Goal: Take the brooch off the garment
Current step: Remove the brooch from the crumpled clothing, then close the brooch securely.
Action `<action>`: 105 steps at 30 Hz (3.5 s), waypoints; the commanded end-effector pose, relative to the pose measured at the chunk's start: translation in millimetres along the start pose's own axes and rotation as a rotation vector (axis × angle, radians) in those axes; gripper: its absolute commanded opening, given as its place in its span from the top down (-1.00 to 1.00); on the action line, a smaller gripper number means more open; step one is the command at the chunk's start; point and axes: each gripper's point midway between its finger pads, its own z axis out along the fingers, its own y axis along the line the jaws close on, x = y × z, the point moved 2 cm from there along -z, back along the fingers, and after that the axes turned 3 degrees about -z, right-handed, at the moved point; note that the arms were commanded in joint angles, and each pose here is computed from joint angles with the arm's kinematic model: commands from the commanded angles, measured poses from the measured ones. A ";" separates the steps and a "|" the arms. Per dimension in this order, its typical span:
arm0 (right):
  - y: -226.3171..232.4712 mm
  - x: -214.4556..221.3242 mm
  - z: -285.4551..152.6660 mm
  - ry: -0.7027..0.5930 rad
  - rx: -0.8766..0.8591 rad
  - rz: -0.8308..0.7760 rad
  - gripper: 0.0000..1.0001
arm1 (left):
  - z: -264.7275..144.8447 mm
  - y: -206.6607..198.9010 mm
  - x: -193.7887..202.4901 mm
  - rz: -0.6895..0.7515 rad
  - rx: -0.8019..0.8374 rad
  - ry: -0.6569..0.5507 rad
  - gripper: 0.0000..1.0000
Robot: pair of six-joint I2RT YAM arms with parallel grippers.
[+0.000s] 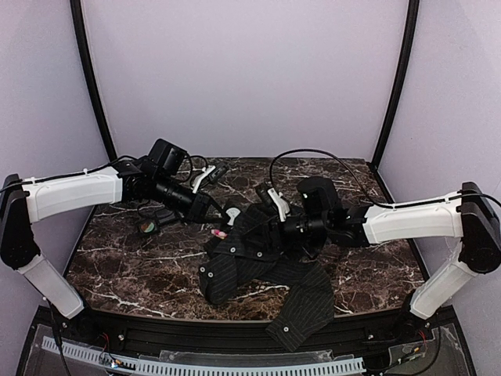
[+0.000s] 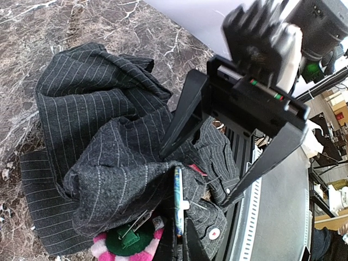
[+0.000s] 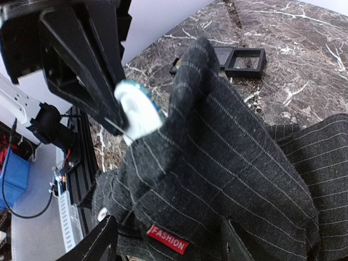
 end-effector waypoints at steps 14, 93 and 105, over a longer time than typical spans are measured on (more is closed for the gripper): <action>-2.6 -16.9 1.5 -0.067 0.076 -0.011 1.00 | -11.1 27.8 7.3 0.043 -0.261 0.040 0.98; 68.7 -74.4 -14.7 -0.113 -0.171 -0.203 0.05 | -31.8 -60.5 -5.5 0.032 0.338 -0.019 0.98; 65.0 -77.9 -13.3 -0.126 -0.141 -0.200 0.21 | -30.5 -60.8 -4.5 0.033 0.334 -0.015 0.98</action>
